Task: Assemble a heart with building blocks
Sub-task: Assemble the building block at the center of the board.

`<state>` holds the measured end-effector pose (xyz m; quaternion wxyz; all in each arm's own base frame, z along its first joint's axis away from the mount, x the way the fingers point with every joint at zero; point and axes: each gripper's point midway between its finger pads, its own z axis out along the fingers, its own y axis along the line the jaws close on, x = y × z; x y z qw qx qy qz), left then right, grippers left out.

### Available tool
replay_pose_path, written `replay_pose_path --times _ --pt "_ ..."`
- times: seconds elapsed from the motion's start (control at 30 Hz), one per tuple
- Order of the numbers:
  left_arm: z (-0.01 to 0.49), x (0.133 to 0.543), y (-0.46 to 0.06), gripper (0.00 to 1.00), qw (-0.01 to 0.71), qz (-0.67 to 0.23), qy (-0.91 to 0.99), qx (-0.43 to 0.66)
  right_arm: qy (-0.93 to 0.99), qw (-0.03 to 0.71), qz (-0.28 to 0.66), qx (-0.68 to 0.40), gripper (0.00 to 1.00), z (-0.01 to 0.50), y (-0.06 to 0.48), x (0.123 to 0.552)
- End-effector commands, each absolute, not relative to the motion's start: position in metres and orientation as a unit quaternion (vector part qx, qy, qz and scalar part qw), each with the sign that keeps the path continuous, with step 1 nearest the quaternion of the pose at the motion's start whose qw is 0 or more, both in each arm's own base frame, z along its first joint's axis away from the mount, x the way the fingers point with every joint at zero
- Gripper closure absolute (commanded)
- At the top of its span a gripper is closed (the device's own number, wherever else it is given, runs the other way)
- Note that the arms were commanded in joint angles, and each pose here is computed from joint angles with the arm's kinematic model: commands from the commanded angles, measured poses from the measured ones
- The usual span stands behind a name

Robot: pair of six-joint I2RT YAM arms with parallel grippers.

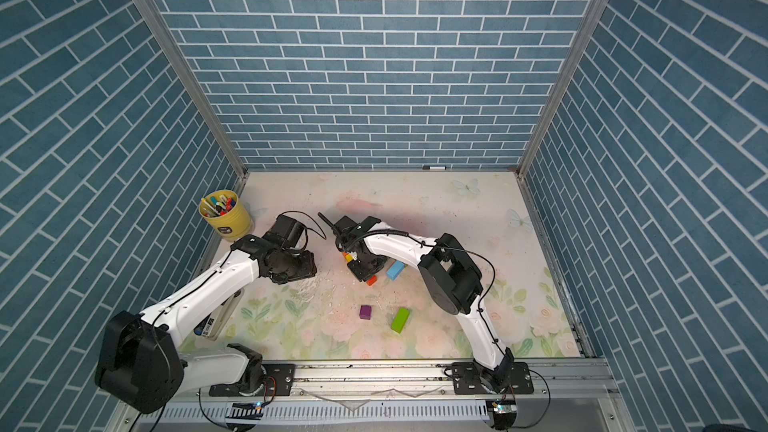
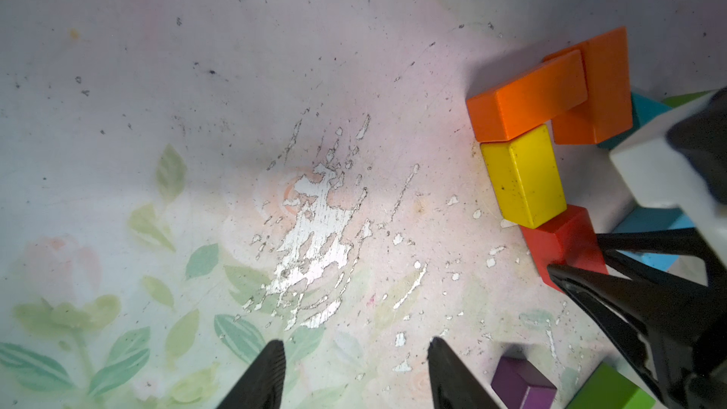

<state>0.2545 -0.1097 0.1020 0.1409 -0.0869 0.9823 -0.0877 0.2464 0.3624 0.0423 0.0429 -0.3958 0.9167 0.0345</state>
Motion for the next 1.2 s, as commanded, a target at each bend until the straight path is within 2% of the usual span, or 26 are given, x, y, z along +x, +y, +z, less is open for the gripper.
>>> replay_pose_path --times 0.0,0.27,0.43,0.5,0.63,0.67,0.8,0.9,1.07,1.17 --pt "0.098 0.254 -0.108 0.39 0.134 -0.086 0.983 -0.088 0.913 0.038 0.038 -0.404 0.81 0.051 0.366 0.242" --pt "0.096 0.254 -0.109 0.39 0.132 -0.088 0.983 -0.088 0.914 0.033 0.033 -0.403 0.82 0.046 0.365 0.242" --pt "0.096 0.254 -0.110 0.39 0.132 -0.089 0.983 -0.087 0.913 0.025 0.037 -0.406 0.79 0.043 0.368 0.239" --pt "0.096 0.255 -0.110 0.39 0.132 -0.090 0.983 -0.088 0.911 0.020 0.037 -0.409 0.74 0.041 0.369 0.236" --pt "0.095 0.255 -0.111 0.39 0.130 -0.091 0.984 -0.087 0.912 0.024 0.033 -0.409 0.56 0.042 0.368 0.236" --pt "0.095 0.255 -0.111 0.39 0.130 -0.092 0.983 -0.087 0.912 0.027 0.032 -0.409 0.49 0.043 0.368 0.237" --pt "0.095 0.254 -0.110 0.39 0.131 -0.091 0.983 -0.087 0.912 0.036 0.033 -0.408 0.46 0.047 0.369 0.239" --pt "0.096 0.254 -0.110 0.39 0.132 -0.090 0.983 -0.087 0.912 0.039 0.029 -0.407 0.47 0.048 0.368 0.241" --pt "0.094 0.252 -0.109 0.39 0.131 -0.089 0.984 -0.087 0.912 0.042 0.023 -0.407 0.62 0.047 0.366 0.243" --pt "0.095 0.252 -0.109 0.39 0.132 -0.089 0.983 -0.087 0.912 0.044 0.021 -0.407 0.66 0.047 0.365 0.243"
